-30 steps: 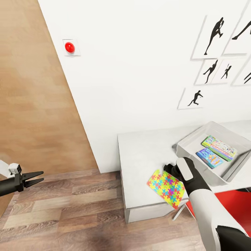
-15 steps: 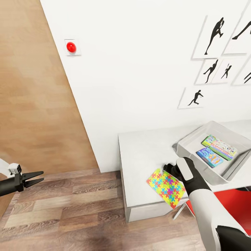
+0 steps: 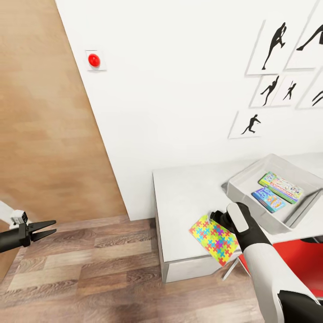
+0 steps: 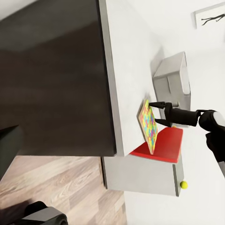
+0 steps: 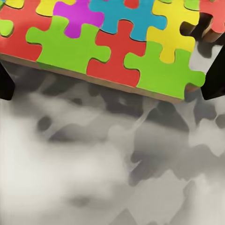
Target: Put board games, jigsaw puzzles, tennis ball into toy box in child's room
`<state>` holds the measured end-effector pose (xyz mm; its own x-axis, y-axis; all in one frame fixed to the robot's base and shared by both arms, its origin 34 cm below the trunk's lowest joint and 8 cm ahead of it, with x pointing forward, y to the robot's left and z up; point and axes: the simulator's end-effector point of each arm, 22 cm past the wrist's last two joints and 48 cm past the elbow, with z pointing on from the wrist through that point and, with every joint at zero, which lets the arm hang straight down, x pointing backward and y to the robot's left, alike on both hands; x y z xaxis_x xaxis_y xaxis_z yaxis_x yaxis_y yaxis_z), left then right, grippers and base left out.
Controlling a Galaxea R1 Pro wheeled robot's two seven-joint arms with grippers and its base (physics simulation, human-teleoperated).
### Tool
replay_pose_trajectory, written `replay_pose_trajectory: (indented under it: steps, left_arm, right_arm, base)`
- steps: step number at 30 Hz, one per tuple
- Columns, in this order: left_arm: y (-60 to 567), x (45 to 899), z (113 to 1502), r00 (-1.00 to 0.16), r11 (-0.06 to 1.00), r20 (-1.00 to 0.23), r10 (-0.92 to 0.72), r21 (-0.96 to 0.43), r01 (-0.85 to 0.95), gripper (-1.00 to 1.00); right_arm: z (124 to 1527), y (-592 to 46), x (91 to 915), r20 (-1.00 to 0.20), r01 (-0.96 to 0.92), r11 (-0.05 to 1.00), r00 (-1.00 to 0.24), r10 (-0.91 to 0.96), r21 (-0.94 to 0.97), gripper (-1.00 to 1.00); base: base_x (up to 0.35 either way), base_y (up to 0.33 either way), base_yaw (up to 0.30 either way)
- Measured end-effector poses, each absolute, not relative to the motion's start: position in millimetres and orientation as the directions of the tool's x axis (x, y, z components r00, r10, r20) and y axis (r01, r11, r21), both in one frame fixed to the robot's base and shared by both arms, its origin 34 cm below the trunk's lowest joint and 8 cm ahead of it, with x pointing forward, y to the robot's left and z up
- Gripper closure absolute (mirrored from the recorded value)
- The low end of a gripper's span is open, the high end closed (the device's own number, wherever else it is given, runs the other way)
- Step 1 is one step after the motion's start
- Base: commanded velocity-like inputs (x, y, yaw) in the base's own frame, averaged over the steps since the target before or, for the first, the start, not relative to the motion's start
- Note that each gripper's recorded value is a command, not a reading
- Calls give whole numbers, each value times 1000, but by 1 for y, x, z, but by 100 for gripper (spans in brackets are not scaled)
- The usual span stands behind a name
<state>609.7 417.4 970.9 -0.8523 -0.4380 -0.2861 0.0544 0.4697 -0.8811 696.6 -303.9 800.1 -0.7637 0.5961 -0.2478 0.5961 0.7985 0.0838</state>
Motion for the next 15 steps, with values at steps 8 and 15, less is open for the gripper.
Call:
replay_pose_trajectory:
  steps: [8, 15]
  left_arm:
    - [417, 610, 971, -852, 469, -286, -438, -881, 55, -100]
    - [417, 610, 971, -852, 469, -286, -438, -881, 55, -100]
  right_arm:
    - [800, -303, 697, -247, 597, 797, -762, 598, 87, -100]
    - [800, -304, 696, -248, 594, 800, -766, 593, 80, -100]
  base:
    - [-60, 14, 0]
    - [-30, 39, 0]
